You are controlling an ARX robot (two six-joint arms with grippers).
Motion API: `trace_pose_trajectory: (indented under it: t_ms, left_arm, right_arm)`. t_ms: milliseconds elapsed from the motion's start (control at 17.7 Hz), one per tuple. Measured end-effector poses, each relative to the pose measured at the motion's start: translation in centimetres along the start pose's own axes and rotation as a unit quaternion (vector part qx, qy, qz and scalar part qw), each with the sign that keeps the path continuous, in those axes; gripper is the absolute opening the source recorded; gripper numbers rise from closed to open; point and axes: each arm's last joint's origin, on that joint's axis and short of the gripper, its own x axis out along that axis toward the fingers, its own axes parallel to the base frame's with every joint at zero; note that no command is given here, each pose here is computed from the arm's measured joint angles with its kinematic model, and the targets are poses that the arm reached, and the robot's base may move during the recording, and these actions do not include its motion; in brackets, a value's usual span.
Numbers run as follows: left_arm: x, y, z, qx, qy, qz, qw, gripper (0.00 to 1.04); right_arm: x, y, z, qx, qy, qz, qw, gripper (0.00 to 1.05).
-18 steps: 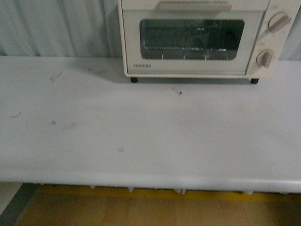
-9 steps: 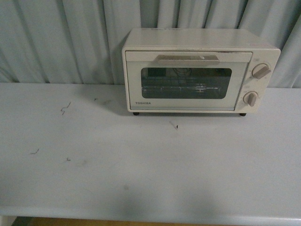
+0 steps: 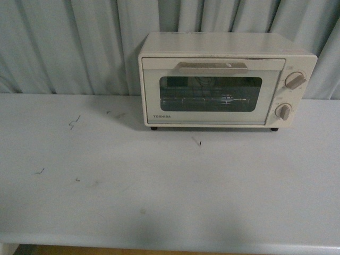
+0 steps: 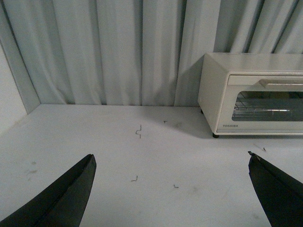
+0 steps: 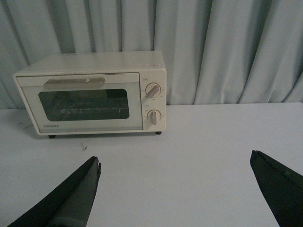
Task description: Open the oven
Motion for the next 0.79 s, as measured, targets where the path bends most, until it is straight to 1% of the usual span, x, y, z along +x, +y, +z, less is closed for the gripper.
trace_pose_trajectory:
  t_ms: [792]
  left_arm:
    - [0.0, 0.0, 0.03, 0.0, -0.002, 0.0, 1.0, 0.98]
  right_arm:
    - [0.0, 0.0, 0.01, 0.0, -0.001, 0.0, 1.0, 0.98]
